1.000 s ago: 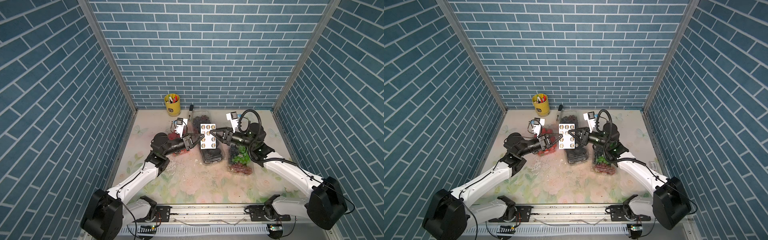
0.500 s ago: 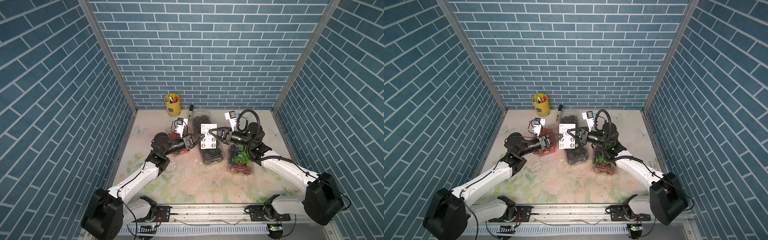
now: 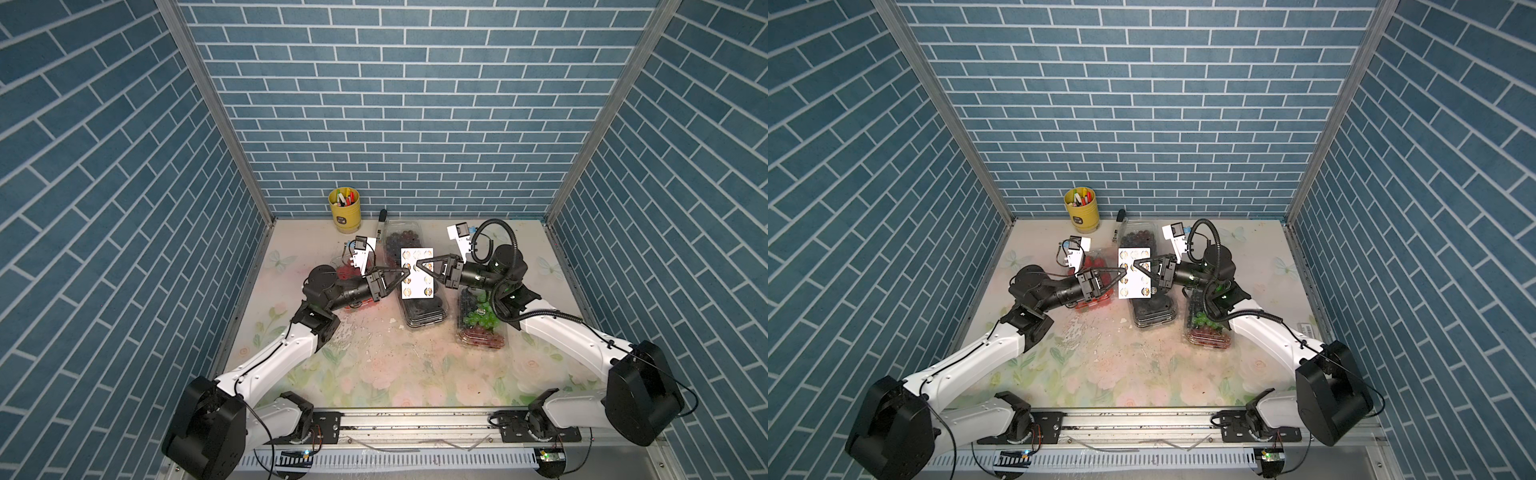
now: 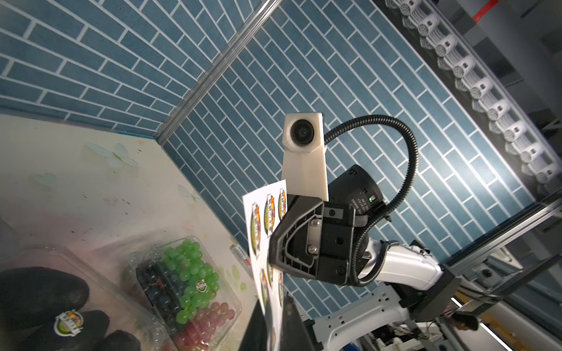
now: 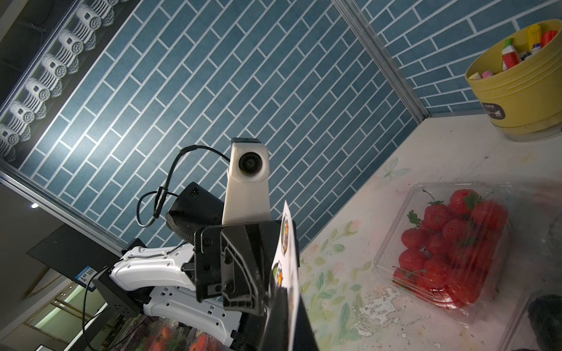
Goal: Label fruit boxes
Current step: Adjust the label sticker.
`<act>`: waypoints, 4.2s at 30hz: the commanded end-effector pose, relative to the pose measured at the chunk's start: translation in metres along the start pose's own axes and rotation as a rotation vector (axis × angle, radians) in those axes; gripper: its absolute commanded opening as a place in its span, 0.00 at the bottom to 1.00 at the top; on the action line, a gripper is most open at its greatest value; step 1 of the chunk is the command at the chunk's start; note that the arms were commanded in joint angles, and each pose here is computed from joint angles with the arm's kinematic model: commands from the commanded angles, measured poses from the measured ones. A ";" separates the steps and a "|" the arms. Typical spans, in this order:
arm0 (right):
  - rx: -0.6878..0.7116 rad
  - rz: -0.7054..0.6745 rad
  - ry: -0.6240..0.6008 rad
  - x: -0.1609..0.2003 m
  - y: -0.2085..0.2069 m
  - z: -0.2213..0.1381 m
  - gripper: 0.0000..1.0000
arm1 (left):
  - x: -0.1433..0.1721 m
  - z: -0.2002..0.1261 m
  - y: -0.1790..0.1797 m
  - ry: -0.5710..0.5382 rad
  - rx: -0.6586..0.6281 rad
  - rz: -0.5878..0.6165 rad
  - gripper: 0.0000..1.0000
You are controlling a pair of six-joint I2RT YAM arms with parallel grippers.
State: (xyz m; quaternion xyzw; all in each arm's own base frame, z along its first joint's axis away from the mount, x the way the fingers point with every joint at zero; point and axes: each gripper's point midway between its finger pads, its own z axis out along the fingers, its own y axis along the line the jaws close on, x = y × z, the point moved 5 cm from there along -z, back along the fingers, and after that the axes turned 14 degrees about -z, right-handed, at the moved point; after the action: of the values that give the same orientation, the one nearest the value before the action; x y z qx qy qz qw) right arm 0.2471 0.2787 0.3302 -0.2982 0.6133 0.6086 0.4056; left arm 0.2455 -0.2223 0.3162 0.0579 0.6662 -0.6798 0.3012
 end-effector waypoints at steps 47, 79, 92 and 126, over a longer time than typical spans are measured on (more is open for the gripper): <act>-0.200 0.085 0.007 -0.015 0.018 0.009 0.00 | -0.003 0.010 -0.012 0.028 -0.074 0.165 0.02; -0.119 0.072 0.039 -0.006 0.010 0.003 0.00 | -0.009 0.010 -0.012 -0.001 -0.106 0.189 0.01; -0.072 0.006 0.072 -0.010 0.014 0.000 0.18 | -0.001 0.008 -0.014 0.044 -0.083 0.174 0.00; -0.141 0.004 0.070 -0.020 0.018 0.008 0.01 | 0.006 0.014 -0.013 0.105 -0.060 0.164 0.00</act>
State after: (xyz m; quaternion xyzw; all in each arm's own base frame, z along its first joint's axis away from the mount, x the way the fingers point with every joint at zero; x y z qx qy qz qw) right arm 0.2428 0.2852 0.3357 -0.3302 0.6110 0.6325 0.3429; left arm 0.2399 -0.2359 0.3183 0.1247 0.7039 -0.6242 0.3153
